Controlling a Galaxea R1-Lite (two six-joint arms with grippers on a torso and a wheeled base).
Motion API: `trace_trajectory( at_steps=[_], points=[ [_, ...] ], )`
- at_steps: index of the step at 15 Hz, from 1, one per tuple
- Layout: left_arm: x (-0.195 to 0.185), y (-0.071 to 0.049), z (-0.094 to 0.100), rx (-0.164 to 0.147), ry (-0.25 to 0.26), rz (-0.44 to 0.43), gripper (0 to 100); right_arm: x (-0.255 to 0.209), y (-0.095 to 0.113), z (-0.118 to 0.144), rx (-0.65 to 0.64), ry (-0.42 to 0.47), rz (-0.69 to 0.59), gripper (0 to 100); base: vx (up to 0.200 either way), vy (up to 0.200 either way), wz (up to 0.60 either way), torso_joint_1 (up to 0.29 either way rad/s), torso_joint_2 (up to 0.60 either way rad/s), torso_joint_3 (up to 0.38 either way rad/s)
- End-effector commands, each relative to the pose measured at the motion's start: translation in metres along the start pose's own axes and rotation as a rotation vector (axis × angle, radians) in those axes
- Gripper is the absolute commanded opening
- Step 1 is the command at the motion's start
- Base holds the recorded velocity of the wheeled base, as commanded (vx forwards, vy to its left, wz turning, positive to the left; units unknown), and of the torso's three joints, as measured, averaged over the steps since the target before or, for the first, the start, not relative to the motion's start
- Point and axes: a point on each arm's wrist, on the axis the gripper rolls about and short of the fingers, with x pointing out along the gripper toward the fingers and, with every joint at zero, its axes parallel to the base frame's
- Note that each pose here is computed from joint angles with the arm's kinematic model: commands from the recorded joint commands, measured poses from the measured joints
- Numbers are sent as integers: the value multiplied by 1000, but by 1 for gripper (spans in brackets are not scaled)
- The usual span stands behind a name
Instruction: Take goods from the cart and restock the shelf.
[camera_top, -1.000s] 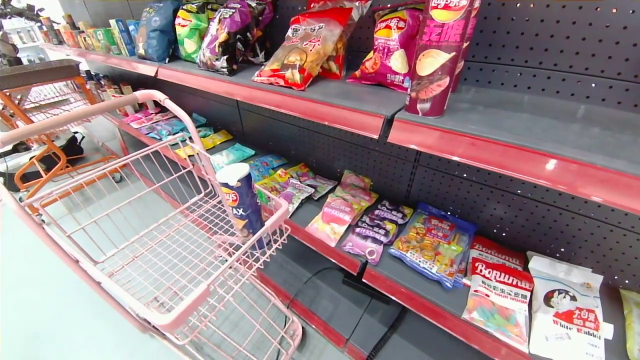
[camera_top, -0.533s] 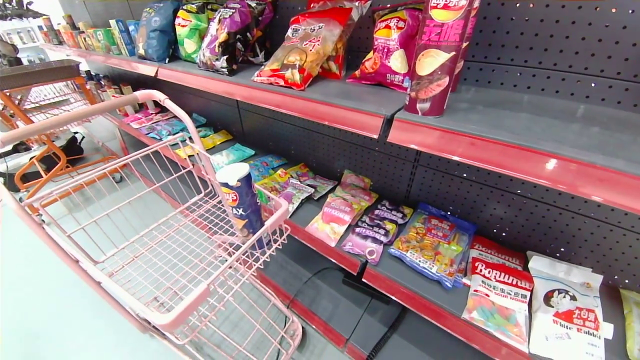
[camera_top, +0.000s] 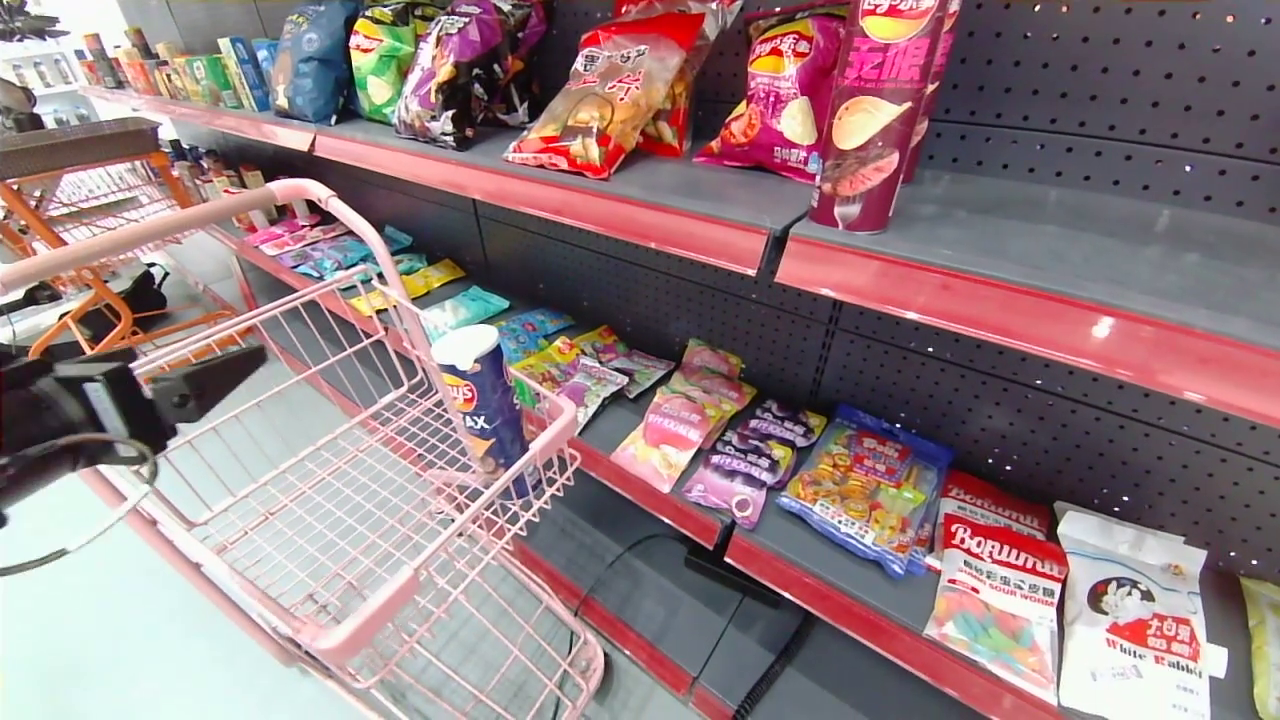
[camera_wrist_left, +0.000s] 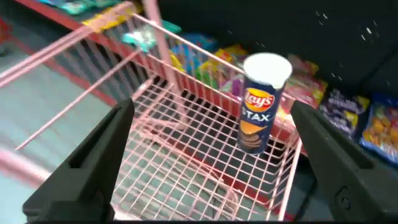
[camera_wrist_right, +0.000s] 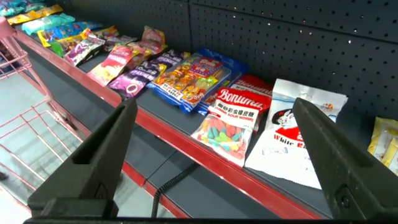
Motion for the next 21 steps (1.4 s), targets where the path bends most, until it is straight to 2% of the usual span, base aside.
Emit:
trace_trajectory(
  at_steps=[1, 2, 4, 7, 8, 11, 16, 18, 21],
  points=[
    [67, 11, -31, 33, 149, -130, 100, 0, 0, 0, 0, 0, 0, 100, 0, 0, 0, 0, 0, 0],
    [81, 13, -39, 67, 156, -173, 100, 0, 0, 0, 1, 2, 0, 100, 0, 0, 0, 0, 0, 0],
    [107, 13, -48, 98, 151, -208, 100, 0, 0, 0, -2, 0, 0, 100, 0, 0, 0, 0, 0, 0],
    [135, 1, -53, 103, 158, -260, 100, 0, 0, 0, 0, 0, 0, 100, 0, 0, 0, 0, 0, 0],
    [142, 1, -56, 102, 166, -266, 100, 0, 0, 0, -2, 0, 0, 100, 0, 0, 0, 0, 0, 0],
    [162, -4, -62, 106, 143, -291, 100, 0, 0, 0, -5, 0, 2, 100, 0, 0, 0, 0, 0, 0],
    [175, -21, -79, 107, 188, -369, 100, 0, 0, 0, -8, 0, 2, 100, 0, 0, 0, 0, 0, 0],
    [184, -22, -83, 107, 191, -374, 100, 0, 0, 0, -8, 0, 2, 100, 0, 0, 0, 0, 0, 0],
    [196, -22, -87, 112, 162, -372, 100, 0, 0, 0, -8, 0, 2, 100, 0, 0, 0, 0, 0, 0]
  ],
)
